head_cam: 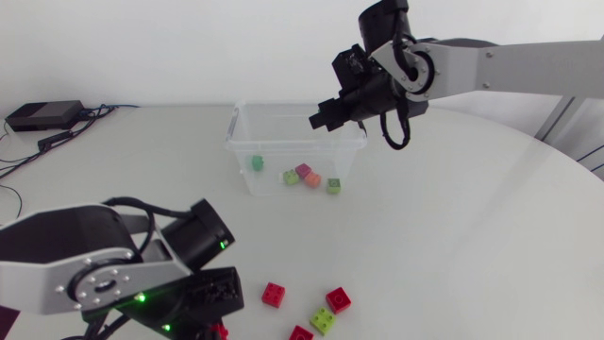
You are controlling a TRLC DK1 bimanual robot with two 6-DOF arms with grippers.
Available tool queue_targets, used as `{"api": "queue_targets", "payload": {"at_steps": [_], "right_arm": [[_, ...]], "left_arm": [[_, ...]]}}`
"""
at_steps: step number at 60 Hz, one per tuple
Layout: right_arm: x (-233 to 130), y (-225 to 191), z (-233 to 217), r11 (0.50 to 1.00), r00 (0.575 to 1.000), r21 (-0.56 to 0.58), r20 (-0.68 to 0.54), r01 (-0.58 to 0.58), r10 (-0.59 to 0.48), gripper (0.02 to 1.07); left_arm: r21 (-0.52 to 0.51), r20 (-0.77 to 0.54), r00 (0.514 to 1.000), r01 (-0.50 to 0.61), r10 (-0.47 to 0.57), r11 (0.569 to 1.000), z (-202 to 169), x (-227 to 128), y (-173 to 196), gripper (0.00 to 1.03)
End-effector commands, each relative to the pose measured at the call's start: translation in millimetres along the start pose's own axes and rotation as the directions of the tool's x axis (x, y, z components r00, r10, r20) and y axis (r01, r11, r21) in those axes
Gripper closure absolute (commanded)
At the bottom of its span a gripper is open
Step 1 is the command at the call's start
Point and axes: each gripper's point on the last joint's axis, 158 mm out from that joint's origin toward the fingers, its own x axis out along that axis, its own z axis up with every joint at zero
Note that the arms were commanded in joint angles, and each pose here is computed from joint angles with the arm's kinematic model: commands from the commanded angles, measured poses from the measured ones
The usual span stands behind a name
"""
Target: Pick up the duplo bricks and place them in the container
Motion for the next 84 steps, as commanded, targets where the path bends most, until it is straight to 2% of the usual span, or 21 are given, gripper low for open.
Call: {"api": "queue_targets", "payload": {"at_steps": [1, 2, 5, 15, 18, 19, 27, 42, 51, 54, 57, 59, 64, 68, 73, 75, 79, 81, 82, 83, 84], "right_arm": [[13, -1, 6, 1.0, 1.0, 0.022, -0.007, 0.011, -0.011, 0.2], [16, -1, 7, 1.0, 1.0, 0.02, -0.011, 0.013, -0.013, 0.14], [19, 1, 8, 1.0, 1.0, 0.017, -0.016, 0.015, -0.015, 0.07], [6, 5, 17, 1.0, 1.0, 0.01, 0.008, 0.016, -0.016, 0.07], [-8, 6, 21, 1.0, 1.0, 0.006, 0.026, 0.018, -0.018, 0.07], [-13, 7, 22, 1.0, 0.999, 0.005, 0.032, 0.018, -0.018, 0.07], [-53, 7, 17, 1.0, 0.998, 0.002, 0.062, 0.024, -0.024, 0.07], [-116, 21, -40, 1.0, 1.0, -0.022, 0.03, 0.008, -0.007, 0.07], [-131, 49, -95, 0.996, 0.997, -0.069, -0.064, -0.051, 0.046, 0.07], [-132, 64, -124, 0.992, 0.988, -0.095, -0.133, -0.088, 0.075, 0.07], [-133, 71, -136, 0.989, 0.983, -0.109, -0.162, -0.104, 0.086, 0.07], [-132, 84, -169, 0.981, 0.964, -0.138, -0.244, -0.139, 0.103, 0.07], [-128, 95, -206, 0.972, 0.928, -0.151, -0.353, -0.18, 0.117, 0.07], [-125, 102, -220, 0.969, 0.91, -0.144, -0.395, -0.2, 0.129, 0.07], [-121, 113, -241, 0.966, 0.864, -0.103, -0.477, -0.239, 0.163, 0.07], [-119, 114, -246, 0.966, 0.854, -0.096, -0.493, -0.24, 0.164, 0.07], [-113, 118, -253, 0.968, 0.834, -0.077, -0.526, -0.238, 0.163, 0.07], [-112, 120, -257, 0.967, 0.824, -0.079, -0.544, -0.243, 0.162, 0.07], [-111, 121, -259, 0.967, 0.818, -0.079, -0.551, -0.244, 0.162, 0.07], [-110, 122, -263, 0.967, 0.807, -0.073, -0.568, -0.243, 0.16, 0.07], [-109, 123, -266, 0.967, 0.799, -0.075, -0.581, -0.245, 0.157, 0.07]], "left_arm": [[0.0, 0.097, 0.994, -0.06, 0.059, 0.998, 22, -30, 19, 1.0], [-0.002, 0.102, 0.993, -0.063, 0.063, 0.998, 24, -32, 20, 1.0], [-0.02, 0.152, 0.983, -0.099, 0.101, 0.995, 33, -49, 34, 1.0], [-0.096, 0.299, 0.929, -0.197, 0.217, 0.976, 67, -96, 78, 1.0], [-0.121, 0.36, 0.899, -0.219, 0.248, 0.968, 82, -112, 92, 1.0], [-0.151, 0.393, 0.874, -0.245, 0.285, 0.958, 90, -122, 106, 1.0], [-0.268, 0.504, 0.786, -0.253, 0.359, 0.929, 120, -158, 152, 1.0], [-0.41, 0.638, 0.597, -0.272, 0.487, 0.871, 164, -198, 229, 1.0], [-0.46, 0.662, 0.523, -0.282, 0.536, 0.842, 179, -201, 273, 1.0], [-0.476, 0.663, 0.493, -0.303, 0.564, 0.825, 184, -202, 289, 1.0], [-0.484, 0.657, 0.488, -0.311, 0.574, 0.818, 188, -199, 297, 1.0], [-0.49, 0.652, 0.493, -0.308, 0.577, 0.816, 192, -193, 307, 1.0], [-0.504, 0.637, 0.487, -0.322, 0.597, 0.801, 201, -182, 324, 1.0], [-0.532, 0.634, 0.457, -0.327, 0.624, 0.781, 207, -182, 340, 1.0], [-0.57, 0.628, 0.441, -0.301, 0.641, 0.765, 212, -184, 357, 1.0], [-0.589, 0.617, 0.435, -0.299, 0.656, 0.751, 212, -184, 366, 0.96], [-0.609, 0.6, 0.435, -0.295, 0.671, 0.736, 213, -182, 375, 0.67], [-0.612, 0.595, 0.437, -0.298, 0.675, 0.733, 213, -181, 376, 0.47], [-0.614, 0.592, 0.44, -0.297, 0.675, 0.732, 213, -181, 376, 0.43], [-0.616, 0.586, 0.443, -0.3, 0.679, 0.728, 212, -180, 376, 0.28], [-0.618, 0.585, 0.442, -0.3, 0.68, 0.727, 212, -181, 376, 0.27]]}}
